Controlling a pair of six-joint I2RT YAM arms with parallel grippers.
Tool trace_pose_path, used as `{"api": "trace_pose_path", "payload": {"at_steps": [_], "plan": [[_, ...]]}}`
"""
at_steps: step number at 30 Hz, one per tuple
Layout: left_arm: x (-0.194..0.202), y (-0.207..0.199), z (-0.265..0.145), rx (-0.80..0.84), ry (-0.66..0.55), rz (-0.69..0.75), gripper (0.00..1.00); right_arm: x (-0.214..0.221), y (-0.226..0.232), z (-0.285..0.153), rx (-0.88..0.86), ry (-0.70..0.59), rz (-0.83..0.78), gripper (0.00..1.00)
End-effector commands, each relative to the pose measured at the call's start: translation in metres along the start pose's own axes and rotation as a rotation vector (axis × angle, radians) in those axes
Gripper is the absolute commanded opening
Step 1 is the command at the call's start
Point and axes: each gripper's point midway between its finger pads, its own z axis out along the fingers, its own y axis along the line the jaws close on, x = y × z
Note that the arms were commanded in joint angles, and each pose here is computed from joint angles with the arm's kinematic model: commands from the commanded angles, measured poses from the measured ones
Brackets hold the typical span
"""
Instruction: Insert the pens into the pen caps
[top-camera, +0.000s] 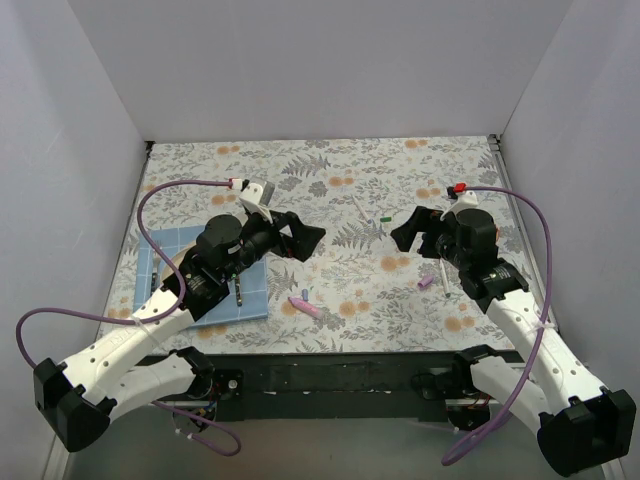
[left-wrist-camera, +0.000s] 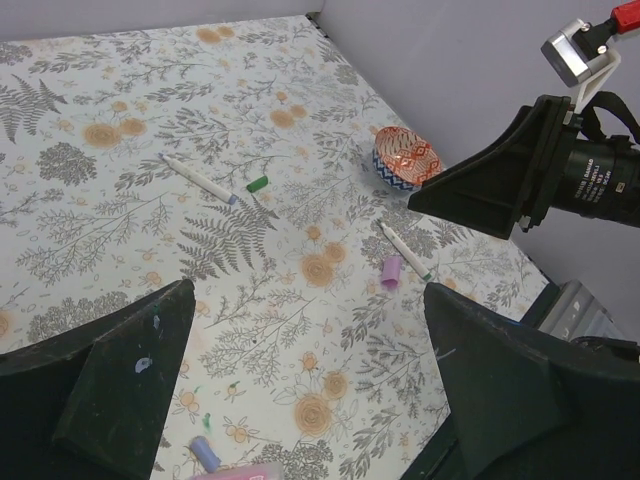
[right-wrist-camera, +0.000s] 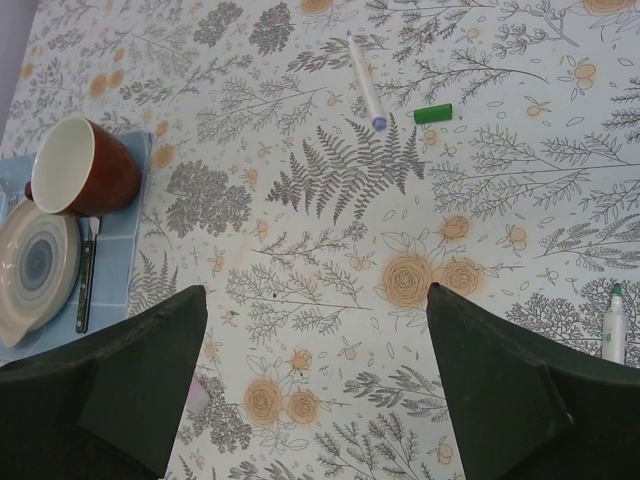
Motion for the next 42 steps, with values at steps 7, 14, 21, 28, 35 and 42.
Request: {"api": "trace_pose_path", "payload": {"at_steps": [7,14,21,28,35,42], "plan": [[-0.011,0.025,0.002,-0.164,-0.064,-0.092,0.98,-0.025,0.006,-0.004,0.011,-0.062,-0.008,0.98],[-0.022,0.05,-0.011,-0.414,-0.151,-0.524,0.98,-0.018,0.006,-0.005,0.005,-0.041,0.014,0.96],[0.027,0.065,-0.017,-0.621,-0.007,-0.773,0.79,0.0,0.038,-0.015,-0.227,0.029,-0.159,0.88],[0.115,0.068,-0.005,-0.794,0.282,-0.889,0.53,0.031,0.033,-0.01,-0.254,0.128,-0.151,0.81],[0.156,0.075,-0.019,-0.887,0.358,-0.964,0.5,0.052,0.037,-0.011,-0.314,0.157,-0.088,0.8],[0.2,0.062,-0.023,-0.923,0.53,-1.032,0.49,0.073,0.049,-0.012,-0.365,0.171,-0.073,0.73]]}}
